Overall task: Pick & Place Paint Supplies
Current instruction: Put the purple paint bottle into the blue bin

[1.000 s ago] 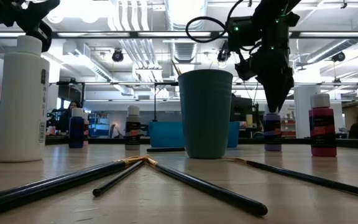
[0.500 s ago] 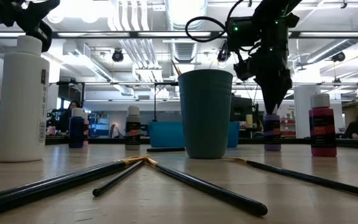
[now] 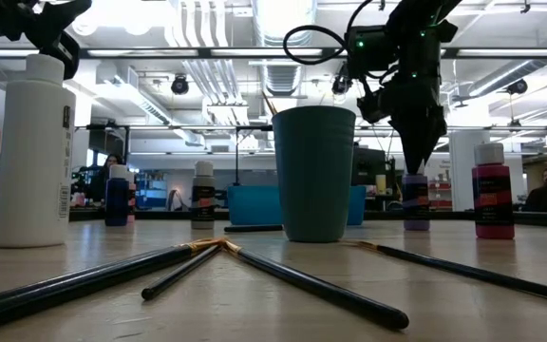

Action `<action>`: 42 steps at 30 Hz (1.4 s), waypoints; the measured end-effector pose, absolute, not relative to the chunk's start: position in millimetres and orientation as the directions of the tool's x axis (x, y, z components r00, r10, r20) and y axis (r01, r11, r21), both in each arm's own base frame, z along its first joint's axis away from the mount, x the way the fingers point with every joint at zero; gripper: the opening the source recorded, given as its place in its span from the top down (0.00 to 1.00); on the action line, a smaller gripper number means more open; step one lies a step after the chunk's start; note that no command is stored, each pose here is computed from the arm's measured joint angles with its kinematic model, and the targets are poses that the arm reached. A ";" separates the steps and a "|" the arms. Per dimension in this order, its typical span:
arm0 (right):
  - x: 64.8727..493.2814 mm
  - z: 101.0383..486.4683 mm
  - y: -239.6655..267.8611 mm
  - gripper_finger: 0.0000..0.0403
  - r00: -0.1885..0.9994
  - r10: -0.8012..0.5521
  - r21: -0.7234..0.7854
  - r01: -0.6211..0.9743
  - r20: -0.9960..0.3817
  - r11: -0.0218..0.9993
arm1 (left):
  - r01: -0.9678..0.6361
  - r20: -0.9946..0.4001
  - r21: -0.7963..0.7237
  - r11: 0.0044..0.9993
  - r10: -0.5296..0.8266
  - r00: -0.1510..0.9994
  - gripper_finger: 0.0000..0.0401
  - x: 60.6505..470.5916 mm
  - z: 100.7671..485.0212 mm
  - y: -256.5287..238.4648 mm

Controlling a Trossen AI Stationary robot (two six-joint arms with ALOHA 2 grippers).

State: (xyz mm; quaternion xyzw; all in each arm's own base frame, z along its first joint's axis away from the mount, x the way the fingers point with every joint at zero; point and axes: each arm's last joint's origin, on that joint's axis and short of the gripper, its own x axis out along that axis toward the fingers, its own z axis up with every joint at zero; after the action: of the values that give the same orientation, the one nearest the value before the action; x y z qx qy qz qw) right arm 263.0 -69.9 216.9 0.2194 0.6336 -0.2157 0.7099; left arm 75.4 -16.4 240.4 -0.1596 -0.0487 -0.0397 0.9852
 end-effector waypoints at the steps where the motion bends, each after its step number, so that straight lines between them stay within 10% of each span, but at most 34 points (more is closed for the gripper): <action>1: 263.0 216.9 -69.9 0.71 0.104 -0.028 0.038 0.584 -0.994 0.811 | 0.094 0.109 -0.311 0.946 -0.063 0.992 0.71 75.4 240.4 -16.4; 19: 261.5 221.2 -69.4 0.72 0.078 -0.020 0.029 0.580 -0.997 0.814 | 0.094 0.109 -0.310 0.946 -0.063 0.992 0.71 75.4 240.4 -16.4; 42: 280.4 323.5 -84.0 0.72 0.292 -0.088 0.075 0.505 -0.953 0.860 | 0.085 0.081 -0.302 0.950 -0.064 0.995 0.71 75.9 237.4 -16.5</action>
State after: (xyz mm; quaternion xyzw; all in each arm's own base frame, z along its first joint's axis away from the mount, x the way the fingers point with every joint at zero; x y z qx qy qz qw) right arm 280.4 -84.0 323.5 0.1850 0.5641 -0.1897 0.7820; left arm 75.9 -16.5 237.4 -0.1542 -0.0351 -0.0378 0.9867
